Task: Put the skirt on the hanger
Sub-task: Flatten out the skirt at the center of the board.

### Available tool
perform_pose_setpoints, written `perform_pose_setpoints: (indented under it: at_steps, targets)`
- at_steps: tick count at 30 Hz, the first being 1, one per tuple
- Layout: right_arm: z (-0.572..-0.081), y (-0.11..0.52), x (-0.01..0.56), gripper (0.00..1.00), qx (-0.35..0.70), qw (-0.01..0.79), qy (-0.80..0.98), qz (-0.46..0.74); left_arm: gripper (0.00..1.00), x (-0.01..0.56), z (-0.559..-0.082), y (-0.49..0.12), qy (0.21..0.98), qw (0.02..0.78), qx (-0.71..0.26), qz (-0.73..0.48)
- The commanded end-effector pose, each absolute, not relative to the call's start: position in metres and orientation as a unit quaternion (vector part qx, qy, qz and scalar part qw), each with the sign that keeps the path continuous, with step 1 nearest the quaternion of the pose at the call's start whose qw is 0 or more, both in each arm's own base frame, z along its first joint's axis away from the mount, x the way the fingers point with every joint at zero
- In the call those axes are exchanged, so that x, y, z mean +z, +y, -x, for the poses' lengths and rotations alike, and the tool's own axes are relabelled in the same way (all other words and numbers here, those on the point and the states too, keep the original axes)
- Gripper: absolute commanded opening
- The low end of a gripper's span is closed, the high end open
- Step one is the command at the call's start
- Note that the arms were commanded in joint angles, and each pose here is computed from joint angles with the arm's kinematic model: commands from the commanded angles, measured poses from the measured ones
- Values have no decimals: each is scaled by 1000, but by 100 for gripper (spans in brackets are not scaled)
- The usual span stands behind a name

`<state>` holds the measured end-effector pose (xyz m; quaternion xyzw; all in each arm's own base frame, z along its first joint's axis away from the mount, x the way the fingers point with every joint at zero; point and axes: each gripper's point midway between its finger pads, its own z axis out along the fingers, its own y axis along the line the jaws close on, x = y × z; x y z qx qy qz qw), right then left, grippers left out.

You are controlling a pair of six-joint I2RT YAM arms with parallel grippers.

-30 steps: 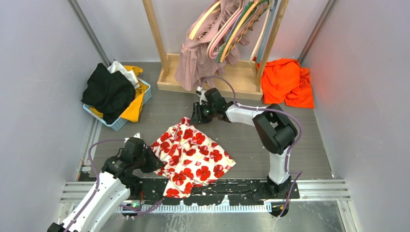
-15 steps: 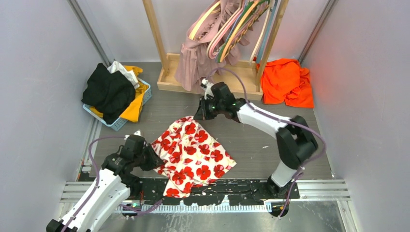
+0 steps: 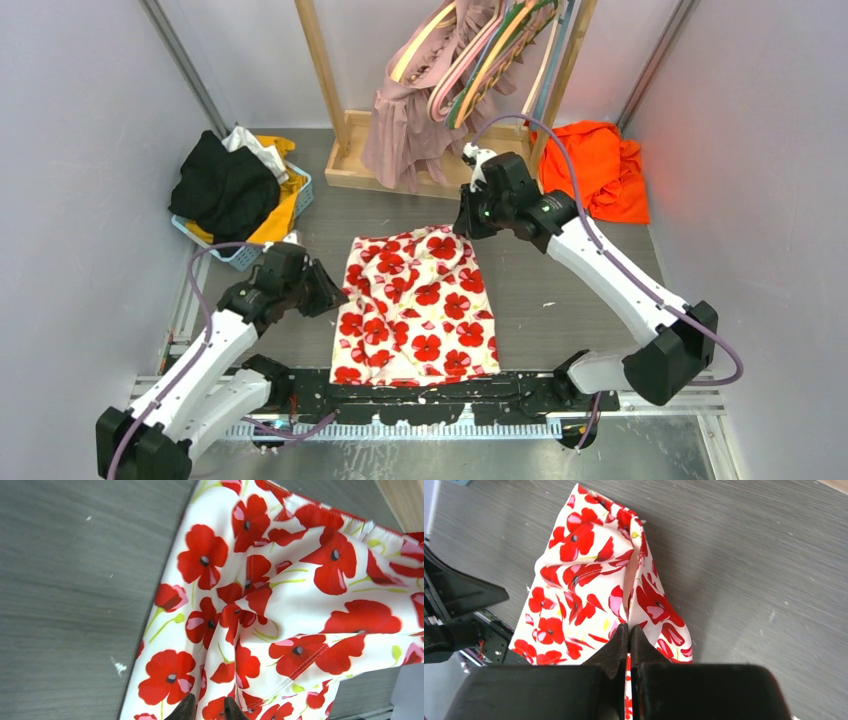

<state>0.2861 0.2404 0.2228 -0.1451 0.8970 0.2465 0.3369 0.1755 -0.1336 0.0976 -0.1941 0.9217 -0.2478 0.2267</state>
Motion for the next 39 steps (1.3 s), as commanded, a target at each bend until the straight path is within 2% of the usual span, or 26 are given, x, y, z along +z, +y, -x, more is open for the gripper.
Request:
perform_pose_setpoints:
  at_steps: [1,5,8,14,17,20,24,27,29,31,34,39]
  targets:
    - [-283,212,255,1,198,377,895,136,28,127,-217,-145,905,286,-265,171]
    - [-295,197,258,1,182,389,896,109,28,130,-224,-169,905,263,-300,144]
    - [-305,193,249,1,173,379,904,99,28,136,-212,-196,904,253,-331,99]
    - [-341,169,247,1,154,399,903,34,30,121,-174,-222,923,231,-305,42]
    - [-339,167,256,1,167,415,894,26,30,106,-165,-221,933,224,-279,38]
    - [-337,149,256,1,136,433,891,2,30,101,-179,-203,934,262,-234,62]
    - [-337,130,235,1,102,409,906,-14,33,119,-219,-192,919,324,-207,93]
    - [-333,141,230,1,142,408,902,-15,33,137,-249,-201,917,327,-210,92]
    - [-330,146,235,1,159,409,898,-13,31,152,-255,-229,917,306,-248,64]
    - [-329,150,243,1,172,413,895,-9,29,167,-246,-271,910,284,-302,18]
    - [-332,155,247,1,178,407,896,-2,30,180,-207,-333,901,250,-349,-68]
    - [-337,158,243,1,178,397,900,1,33,159,-145,-369,915,213,-303,-157]
